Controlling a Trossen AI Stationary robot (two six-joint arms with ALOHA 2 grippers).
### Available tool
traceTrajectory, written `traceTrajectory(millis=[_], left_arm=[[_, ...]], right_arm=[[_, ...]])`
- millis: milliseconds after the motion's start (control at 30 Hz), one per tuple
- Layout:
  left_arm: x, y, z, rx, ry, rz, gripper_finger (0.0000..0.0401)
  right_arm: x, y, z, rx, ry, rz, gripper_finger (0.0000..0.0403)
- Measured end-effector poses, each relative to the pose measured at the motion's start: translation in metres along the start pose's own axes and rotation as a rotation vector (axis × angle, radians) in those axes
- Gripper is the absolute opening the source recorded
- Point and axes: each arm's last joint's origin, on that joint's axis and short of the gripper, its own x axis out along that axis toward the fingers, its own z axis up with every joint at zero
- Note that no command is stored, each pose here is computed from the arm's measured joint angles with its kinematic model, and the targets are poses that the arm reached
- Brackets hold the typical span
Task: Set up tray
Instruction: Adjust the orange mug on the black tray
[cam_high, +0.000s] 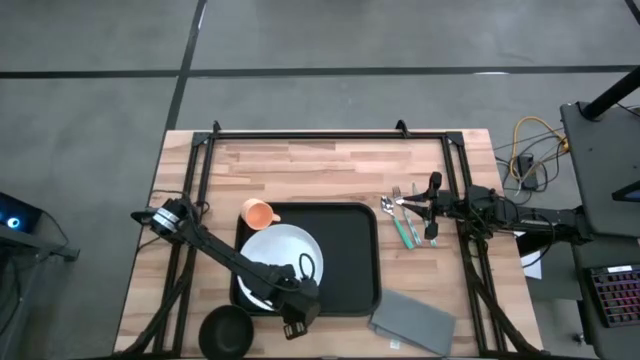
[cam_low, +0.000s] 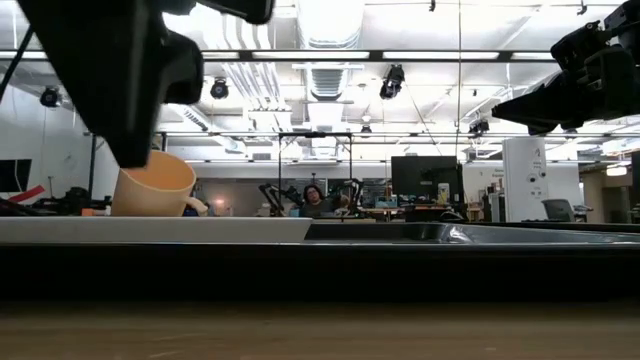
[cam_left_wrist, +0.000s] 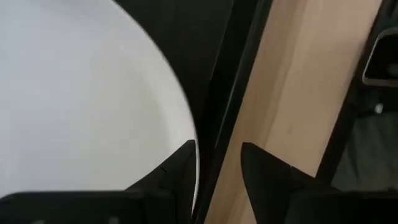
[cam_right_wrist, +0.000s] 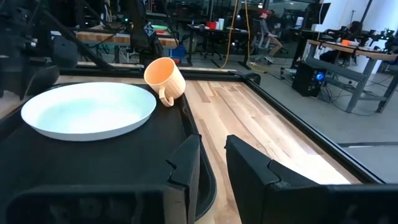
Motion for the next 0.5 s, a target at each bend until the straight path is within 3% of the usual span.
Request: traceTrajectory(millis=[233, 500], left_arm=[[-0.011, 0.023, -0.012, 0.020, 0.128, 0.221, 0.0108], [-0.018, 0.036, -0.019, 0.291, 0.145, 0.450, 0.0108]], right_arm=[[0.000, 0.000, 0.000, 0.000, 0.000, 0.000, 0.0068], [0.000, 0.000, 0.000, 0.000, 0.000, 0.000, 0.0068]])
